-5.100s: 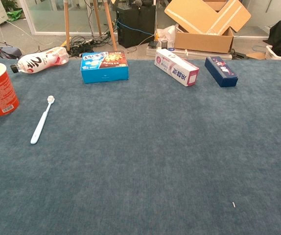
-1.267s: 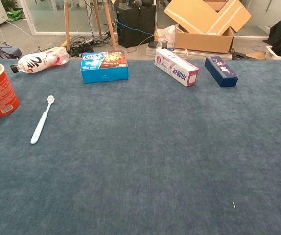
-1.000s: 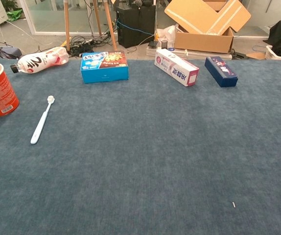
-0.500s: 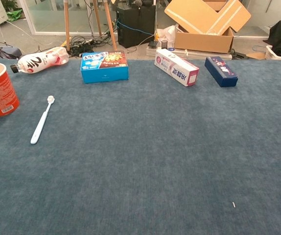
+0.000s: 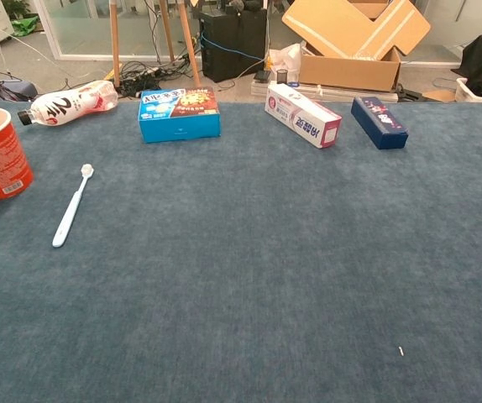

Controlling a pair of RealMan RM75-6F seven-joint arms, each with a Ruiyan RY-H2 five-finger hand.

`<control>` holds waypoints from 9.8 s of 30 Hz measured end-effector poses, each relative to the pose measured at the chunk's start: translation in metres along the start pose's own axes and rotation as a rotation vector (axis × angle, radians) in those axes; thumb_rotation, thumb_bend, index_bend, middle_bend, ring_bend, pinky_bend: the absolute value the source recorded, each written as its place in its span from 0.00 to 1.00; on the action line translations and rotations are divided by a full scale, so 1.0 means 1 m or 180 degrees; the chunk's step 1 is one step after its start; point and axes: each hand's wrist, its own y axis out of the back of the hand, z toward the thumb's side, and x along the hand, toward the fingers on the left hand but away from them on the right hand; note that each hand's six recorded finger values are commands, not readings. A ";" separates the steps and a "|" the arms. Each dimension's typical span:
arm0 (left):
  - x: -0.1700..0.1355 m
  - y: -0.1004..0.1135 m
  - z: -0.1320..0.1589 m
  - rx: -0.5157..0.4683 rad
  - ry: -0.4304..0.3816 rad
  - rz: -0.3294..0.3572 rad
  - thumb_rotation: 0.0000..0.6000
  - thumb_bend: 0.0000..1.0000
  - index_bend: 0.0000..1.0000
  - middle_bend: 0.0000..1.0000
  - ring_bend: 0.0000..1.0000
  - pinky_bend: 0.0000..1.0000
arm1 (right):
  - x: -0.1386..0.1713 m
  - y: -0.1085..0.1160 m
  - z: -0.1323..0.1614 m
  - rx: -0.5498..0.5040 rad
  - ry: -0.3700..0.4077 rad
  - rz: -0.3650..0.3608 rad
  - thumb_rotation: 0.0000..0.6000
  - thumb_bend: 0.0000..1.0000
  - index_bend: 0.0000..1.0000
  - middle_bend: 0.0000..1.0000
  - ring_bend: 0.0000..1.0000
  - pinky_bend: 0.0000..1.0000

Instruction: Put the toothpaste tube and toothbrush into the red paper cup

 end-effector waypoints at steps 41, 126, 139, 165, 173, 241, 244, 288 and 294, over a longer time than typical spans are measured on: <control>-0.085 -0.026 0.057 -0.0063 -0.0863 -0.0175 1.00 0.42 0.28 0.00 0.00 0.00 | 0.001 0.025 0.001 0.0198 0.0009 -0.0172 1.00 0.00 0.07 0.09 0.11 0.43; -0.084 -0.101 0.115 -0.0109 -0.1323 -0.0637 1.00 0.89 0.20 0.00 0.00 0.00 | 0.006 0.017 -0.015 0.0065 -0.0138 -0.0121 1.00 0.00 0.09 0.10 0.11 0.43; -0.082 -0.096 0.121 -0.0123 -0.1359 -0.0557 1.00 0.89 0.20 0.00 0.00 0.00 | 0.006 0.014 -0.015 0.0043 -0.0130 -0.0105 1.00 0.00 0.09 0.10 0.11 0.43; -0.082 -0.082 0.121 -0.0073 -0.1365 -0.0435 1.00 0.89 0.19 0.00 0.00 0.00 | 0.005 0.011 -0.013 0.0018 -0.0102 -0.0099 1.00 0.00 0.09 0.10 0.11 0.43; -0.082 -0.083 0.119 -0.0060 -0.1353 -0.0460 1.00 0.89 0.19 0.00 0.00 0.00 | 0.003 0.011 -0.012 0.0020 -0.0091 -0.0098 1.00 0.00 0.09 0.10 0.11 0.43; -0.071 -0.076 0.169 -0.0177 -0.1583 -0.0343 1.00 0.89 0.18 0.00 0.00 0.00 | 0.003 0.005 -0.013 -0.0030 -0.0089 -0.0066 1.00 0.00 0.09 0.10 0.11 0.43; -0.070 -0.077 0.170 -0.0179 -0.1580 -0.0328 1.00 0.89 0.18 0.00 0.00 0.00 | 0.003 0.005 -0.013 -0.0031 -0.0088 -0.0065 1.00 0.00 0.09 0.10 0.11 0.43; -0.022 -0.050 0.164 -0.0740 -0.1081 -0.0140 1.00 0.23 0.43 0.00 0.00 0.00 | 0.002 0.005 -0.013 -0.0017 -0.0116 -0.0056 1.00 0.00 0.09 0.10 0.11 0.43; -0.014 -0.051 0.168 -0.0791 -0.1052 -0.0105 1.00 0.23 0.42 0.00 0.00 0.00 | 0.002 0.005 -0.015 -0.0022 -0.0125 -0.0057 1.00 0.00 0.09 0.10 0.11 0.43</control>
